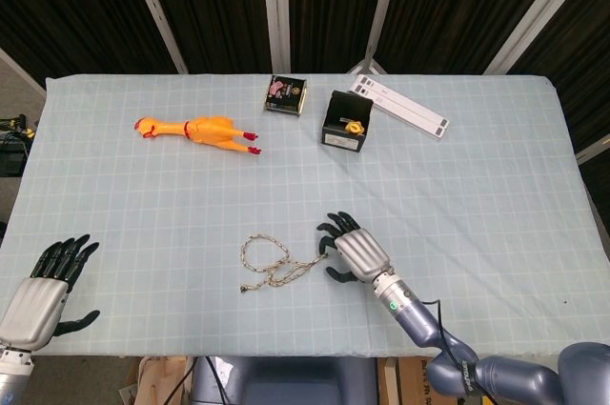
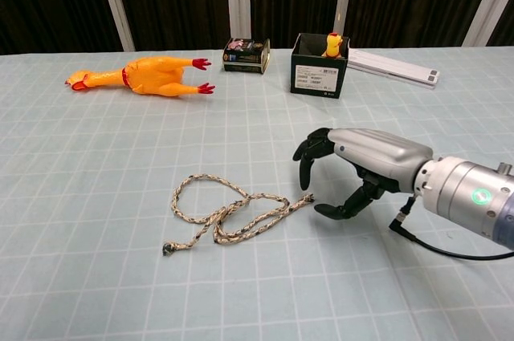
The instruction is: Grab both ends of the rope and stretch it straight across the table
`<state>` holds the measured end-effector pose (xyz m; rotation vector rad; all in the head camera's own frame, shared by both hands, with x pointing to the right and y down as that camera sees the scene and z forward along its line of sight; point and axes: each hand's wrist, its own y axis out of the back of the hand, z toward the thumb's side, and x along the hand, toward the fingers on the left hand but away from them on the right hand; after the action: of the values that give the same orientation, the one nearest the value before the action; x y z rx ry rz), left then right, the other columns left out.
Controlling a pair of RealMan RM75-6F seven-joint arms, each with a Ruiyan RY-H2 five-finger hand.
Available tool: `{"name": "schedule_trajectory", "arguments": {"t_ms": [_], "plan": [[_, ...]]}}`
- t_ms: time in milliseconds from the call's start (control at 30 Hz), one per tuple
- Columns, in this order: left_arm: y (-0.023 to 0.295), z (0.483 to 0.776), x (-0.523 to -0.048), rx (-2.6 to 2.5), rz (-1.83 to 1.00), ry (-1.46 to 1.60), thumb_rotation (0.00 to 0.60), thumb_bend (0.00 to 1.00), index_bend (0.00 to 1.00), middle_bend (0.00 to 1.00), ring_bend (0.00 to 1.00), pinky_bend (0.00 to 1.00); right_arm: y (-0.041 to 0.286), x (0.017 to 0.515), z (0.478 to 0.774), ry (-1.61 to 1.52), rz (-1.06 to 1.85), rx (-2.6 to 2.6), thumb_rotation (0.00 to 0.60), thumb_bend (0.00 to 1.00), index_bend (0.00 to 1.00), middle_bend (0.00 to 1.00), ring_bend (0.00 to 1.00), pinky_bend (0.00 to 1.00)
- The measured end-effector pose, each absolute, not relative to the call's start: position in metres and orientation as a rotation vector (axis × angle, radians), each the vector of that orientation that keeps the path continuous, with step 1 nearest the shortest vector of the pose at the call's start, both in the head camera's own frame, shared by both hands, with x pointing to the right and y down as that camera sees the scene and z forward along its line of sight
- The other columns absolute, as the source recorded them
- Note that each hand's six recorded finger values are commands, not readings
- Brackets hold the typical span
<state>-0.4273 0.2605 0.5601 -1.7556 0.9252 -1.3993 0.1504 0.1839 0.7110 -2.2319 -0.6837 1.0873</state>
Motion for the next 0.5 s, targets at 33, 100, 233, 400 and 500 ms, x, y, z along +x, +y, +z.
{"name": "schedule_trajectory", "arguments": {"t_ms": [33,100,233,400,500], "plan": [[0.2603,0.5602,-0.4272,-1.756,-1.399,0.926,0.600,0.03,0.01,0.00,0.00,0.00,0.1842,0.1493,0.7125,-0.684,1.089,-2.232,0.600,0.38,0.48,0.22,0.01,0.00],[0.2600,0.5601,-0.4274,-1.754,-1.399,0.928,0.600,0.03,0.01,0.00,0.00,0.00,0.1839,0.1474,0.7142,-0.689,1.089,-2.234,0.600,0.38,0.48,0.22,0.01,0.00],[0.2596,0.5606,-0.4281,-1.754,-1.404,0.930,0.600,0.03,0.01,0.00,0.00,0.00,0.1805,0.1421,0.7155,-0.704,1.080,-2.232,0.600,0.38,0.48,0.22,0.01,0.00],[0.2593,0.5606,-0.4279,-1.754,-1.403,0.931,0.600,0.03,0.02,0.00,0.00,0.00,0.1785,0.1401,0.7177,-0.703,1.083,-2.227,0.600,0.38,0.48,0.22,0.01,0.00],[0.2589,0.5610,-0.4287,-1.751,-1.406,0.929,0.600,0.03,0.02,0.00,0.00,0.00,0.1781,0.1401,0.7209,-0.694,1.093,-2.225,0.600,0.38,0.48,0.22,0.01,0.00]]}}
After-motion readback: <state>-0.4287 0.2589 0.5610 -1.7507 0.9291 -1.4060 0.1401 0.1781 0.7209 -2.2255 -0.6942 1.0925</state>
